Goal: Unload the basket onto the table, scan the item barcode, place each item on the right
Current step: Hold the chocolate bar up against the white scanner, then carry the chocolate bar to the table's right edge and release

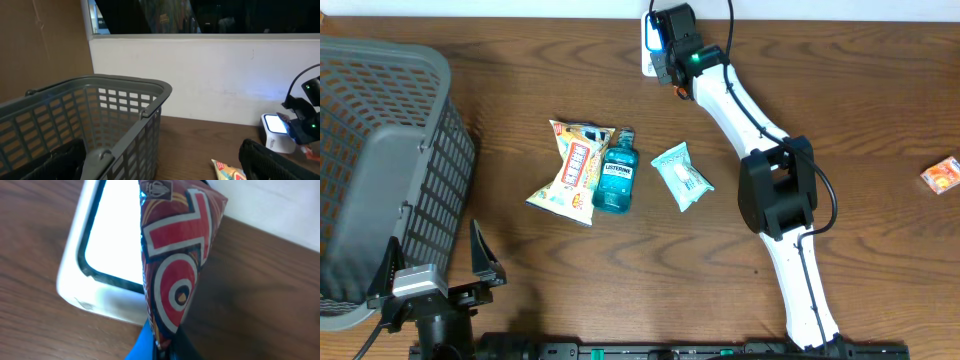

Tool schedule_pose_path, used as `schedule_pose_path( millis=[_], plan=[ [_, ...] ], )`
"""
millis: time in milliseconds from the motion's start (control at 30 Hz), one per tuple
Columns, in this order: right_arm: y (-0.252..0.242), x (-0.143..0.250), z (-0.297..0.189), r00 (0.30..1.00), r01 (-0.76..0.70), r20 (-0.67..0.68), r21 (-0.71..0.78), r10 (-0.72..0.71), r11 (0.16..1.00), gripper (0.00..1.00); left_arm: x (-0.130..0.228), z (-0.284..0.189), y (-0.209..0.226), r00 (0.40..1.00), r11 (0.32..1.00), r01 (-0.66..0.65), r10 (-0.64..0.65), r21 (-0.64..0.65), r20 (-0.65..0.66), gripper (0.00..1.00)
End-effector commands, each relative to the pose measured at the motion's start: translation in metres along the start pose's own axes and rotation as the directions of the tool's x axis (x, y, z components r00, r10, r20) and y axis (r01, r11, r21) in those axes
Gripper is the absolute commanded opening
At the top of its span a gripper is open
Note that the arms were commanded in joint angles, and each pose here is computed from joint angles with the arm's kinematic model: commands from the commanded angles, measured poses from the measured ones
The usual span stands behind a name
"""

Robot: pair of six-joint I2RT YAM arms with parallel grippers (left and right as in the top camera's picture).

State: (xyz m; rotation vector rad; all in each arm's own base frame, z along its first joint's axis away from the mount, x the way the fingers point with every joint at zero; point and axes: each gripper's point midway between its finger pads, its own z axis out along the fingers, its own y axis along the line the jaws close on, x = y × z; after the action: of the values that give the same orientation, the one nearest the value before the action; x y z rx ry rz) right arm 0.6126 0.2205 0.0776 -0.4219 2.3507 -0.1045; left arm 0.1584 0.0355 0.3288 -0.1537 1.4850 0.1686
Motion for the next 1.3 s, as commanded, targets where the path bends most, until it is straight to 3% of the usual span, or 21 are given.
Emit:
schedule_pose_path(
  millis=[0, 300, 533, 700, 800, 833, 1100, 1167, 1200, 1233, 1267],
  plan=[
    [-0.027, -0.005, -0.011, 0.999, -0.049, -0.017, 0.114, 0.051, 0.992, 0.01, -0.001, -0.001, 0.003, 1.0, 1.0, -0.013, 0.013, -0.016, 0.003, 0.98],
    [-0.104, 0.027, -0.067, 0.966, 0.083, -0.257, 0.403, 0.025, 0.911, 0.01, -0.001, -0.001, 0.003, 1.0, 1.0, -0.013, 0.013, -0.016, 0.004, 0.98],
    [-0.217, 0.088, -0.085, 0.885, 0.162, -0.441, 0.586, 0.145, 0.794, 0.01, -0.001, -0.001, 0.003, 1.0, 1.0, -0.013, 0.013, -0.016, 0.003, 0.98],
    [-0.303, 0.155, -0.092, 0.801, 0.086, -0.484, 0.674, 0.351, 0.734, 0.01, -0.001, -0.001, 0.003, 1.0, 1.0, -0.013, 0.013, -0.016, 0.003, 0.98],
    [-0.349, 0.197, -0.098, 0.743, -0.002, -0.457, 0.729, 0.489, 0.685, 0.01, -0.001, -0.001, 0.003, 1.0, 1.0, -0.013, 0.013, -0.016, 0.003, 0.98],
    [-0.369, 0.228, -0.095, 0.695, -0.083, -0.452, 0.722, 0.559, 0.687, 0.01, -0.001, -0.001, 0.003, 1.0, 1.0, -0.013, 0.013, -0.016, 0.003, 0.98],
    [-0.432, 0.324, -0.103, 0.523, -0.352, -0.386, 0.714, 0.76, 0.605, 0.02, -0.001, -0.001, 0.003, 1.0, 1.0, -0.013, 0.013, -0.016, 0.004, 0.98],
    [-0.437, 0.33, -0.103, 0.502, -0.408, -0.37, 0.696, 0.782, 0.591, 0.1, -0.001, -0.001, 0.003, 1.0, 1.0, -0.013, 0.013, -0.016, 0.003, 0.98],
    [-0.44, 0.334, -0.104, 0.494, -0.42, -0.364, 0.695, 0.789, 0.584, 0.27, -0.001, -0.001, 0.003, 1.0, 1.0, -0.013, 0.013, -0.016, 0.004, 0.98],
    [-0.444, 0.338, -0.108, 0.486, -0.423, -0.359, 0.701, 0.797, 0.574, 0.49, -0.001, -0.001, 0.003, 1.0, 1.0, -0.013, 0.013, -0.016, 0.004, 0.98],
    [-0.449, 0.344, -0.111, 0.474, -0.427, -0.354, 0.708, 0.806, 0.562, 0.99, -0.001, -0.001, 0.003, 1.0, 1.0, -0.013, 0.013, -0.016, 0.004, 0.98]
  ],
)
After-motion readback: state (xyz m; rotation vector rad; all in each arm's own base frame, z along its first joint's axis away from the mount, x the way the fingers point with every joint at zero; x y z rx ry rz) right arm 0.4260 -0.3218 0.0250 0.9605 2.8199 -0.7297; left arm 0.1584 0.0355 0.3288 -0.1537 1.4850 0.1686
